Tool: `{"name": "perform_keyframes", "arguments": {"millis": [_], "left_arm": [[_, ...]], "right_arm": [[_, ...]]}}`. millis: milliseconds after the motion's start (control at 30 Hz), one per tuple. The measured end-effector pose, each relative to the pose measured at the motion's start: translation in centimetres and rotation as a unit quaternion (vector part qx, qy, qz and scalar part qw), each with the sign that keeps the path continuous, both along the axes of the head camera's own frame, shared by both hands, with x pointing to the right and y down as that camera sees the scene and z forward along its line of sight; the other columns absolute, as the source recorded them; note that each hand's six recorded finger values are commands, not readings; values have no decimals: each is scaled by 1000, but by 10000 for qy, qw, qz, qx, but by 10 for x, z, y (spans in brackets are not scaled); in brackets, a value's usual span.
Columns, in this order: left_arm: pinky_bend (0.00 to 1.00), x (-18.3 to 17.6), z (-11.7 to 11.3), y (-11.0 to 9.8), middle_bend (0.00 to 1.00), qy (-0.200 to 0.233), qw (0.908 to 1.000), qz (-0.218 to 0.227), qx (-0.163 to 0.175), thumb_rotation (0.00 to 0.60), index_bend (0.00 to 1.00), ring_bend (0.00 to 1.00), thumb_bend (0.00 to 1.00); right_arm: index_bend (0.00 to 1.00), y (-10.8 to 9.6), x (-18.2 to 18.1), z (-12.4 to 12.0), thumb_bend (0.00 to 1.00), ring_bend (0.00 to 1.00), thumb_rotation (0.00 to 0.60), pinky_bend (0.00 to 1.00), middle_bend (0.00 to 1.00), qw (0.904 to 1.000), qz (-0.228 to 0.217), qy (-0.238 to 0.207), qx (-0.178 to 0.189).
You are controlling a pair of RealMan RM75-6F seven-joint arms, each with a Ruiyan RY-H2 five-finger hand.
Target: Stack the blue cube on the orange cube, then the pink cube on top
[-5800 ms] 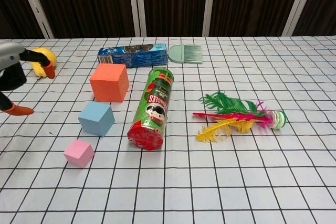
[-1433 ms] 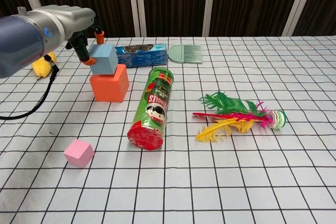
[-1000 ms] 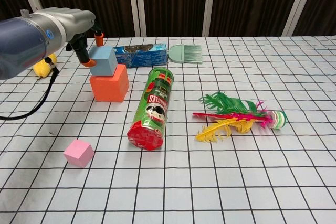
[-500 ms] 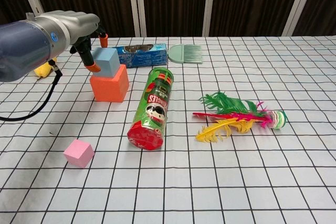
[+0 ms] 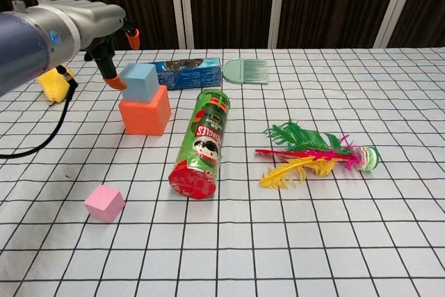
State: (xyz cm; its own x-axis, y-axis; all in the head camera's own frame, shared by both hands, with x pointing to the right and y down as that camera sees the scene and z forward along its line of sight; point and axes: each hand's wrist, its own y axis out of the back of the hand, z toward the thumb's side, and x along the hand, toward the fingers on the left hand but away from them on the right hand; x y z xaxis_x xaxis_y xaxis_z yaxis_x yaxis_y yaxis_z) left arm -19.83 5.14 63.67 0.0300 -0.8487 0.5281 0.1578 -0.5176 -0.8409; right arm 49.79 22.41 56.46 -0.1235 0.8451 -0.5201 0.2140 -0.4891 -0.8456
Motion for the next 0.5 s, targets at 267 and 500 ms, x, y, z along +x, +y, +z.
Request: {"name": "perform_keyframes", "arguments": {"millis": [267,500], "left_arm": [[885,-18,-39,10,893,482,9983,47,330,600,278,755,225],[885,-62,-52,46,893,832,9963,182,126,600,302,755,226]], "right_arm": [[142,0,1,-3,108,100,600,61,91,10000,39,-13,34],[143,1,-3,0,107,100,600,61,91,10000,5,-8,-60]]}}
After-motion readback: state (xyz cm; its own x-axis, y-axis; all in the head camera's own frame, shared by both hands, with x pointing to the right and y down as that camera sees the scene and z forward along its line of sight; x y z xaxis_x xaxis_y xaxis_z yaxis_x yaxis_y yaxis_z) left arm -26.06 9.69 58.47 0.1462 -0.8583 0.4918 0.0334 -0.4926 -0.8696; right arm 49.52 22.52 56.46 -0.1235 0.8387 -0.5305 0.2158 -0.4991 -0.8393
